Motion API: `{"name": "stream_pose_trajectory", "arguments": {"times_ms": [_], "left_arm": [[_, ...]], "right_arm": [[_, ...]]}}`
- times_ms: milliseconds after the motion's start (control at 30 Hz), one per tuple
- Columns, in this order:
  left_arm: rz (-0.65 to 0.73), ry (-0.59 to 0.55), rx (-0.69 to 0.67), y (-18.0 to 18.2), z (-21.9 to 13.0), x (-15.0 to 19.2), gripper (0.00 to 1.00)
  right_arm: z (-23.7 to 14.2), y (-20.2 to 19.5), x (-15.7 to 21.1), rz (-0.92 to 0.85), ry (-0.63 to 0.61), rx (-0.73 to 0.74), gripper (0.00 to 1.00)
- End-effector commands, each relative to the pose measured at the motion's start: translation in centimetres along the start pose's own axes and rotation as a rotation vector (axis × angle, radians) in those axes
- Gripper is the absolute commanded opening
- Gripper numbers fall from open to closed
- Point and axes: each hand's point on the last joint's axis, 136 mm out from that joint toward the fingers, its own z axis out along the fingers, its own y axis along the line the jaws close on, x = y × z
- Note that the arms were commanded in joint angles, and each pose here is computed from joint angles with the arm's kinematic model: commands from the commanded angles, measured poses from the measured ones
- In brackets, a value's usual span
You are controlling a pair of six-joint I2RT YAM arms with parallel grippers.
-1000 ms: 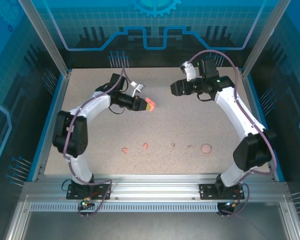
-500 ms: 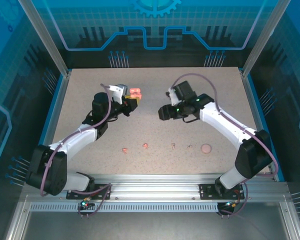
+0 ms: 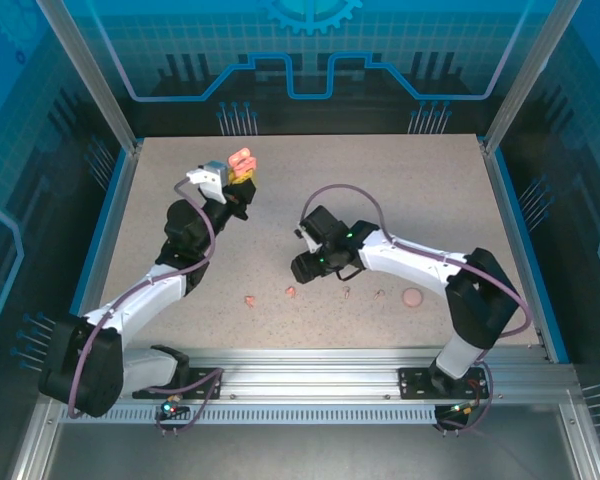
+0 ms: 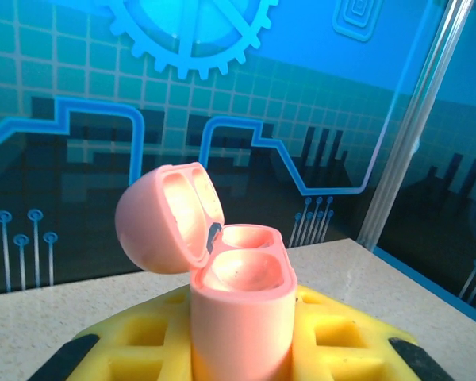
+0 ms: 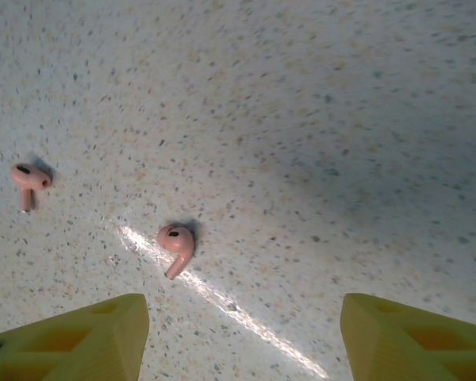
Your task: Insert the wireless bluetooth earbuds into the charging case
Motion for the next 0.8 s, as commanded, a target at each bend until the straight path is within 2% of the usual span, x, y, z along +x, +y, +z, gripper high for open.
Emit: {"name": "stream_pose_trajectory", "arguments": {"times_ms": [0, 333, 767], "left_arm": [[0.090, -0.112, -0.033, 0.1, -0.4, -3.1, 0.00], [0.129, -0.170, -0.054, 0.1, 0.1, -5.7, 0.00], [0.110, -0.168, -0.067, 0.3, -0.3, -5.8, 0.00]], "right_arm": [[1.4, 0.8, -0.1, -0.083, 0.013, 0.023, 0.66], [4.4, 2.6, 1.4, -0.168, 0.150, 0.120, 0.64], [5.9, 2.8, 2.0, -0.087, 0.241, 0.248, 0.62]]}}
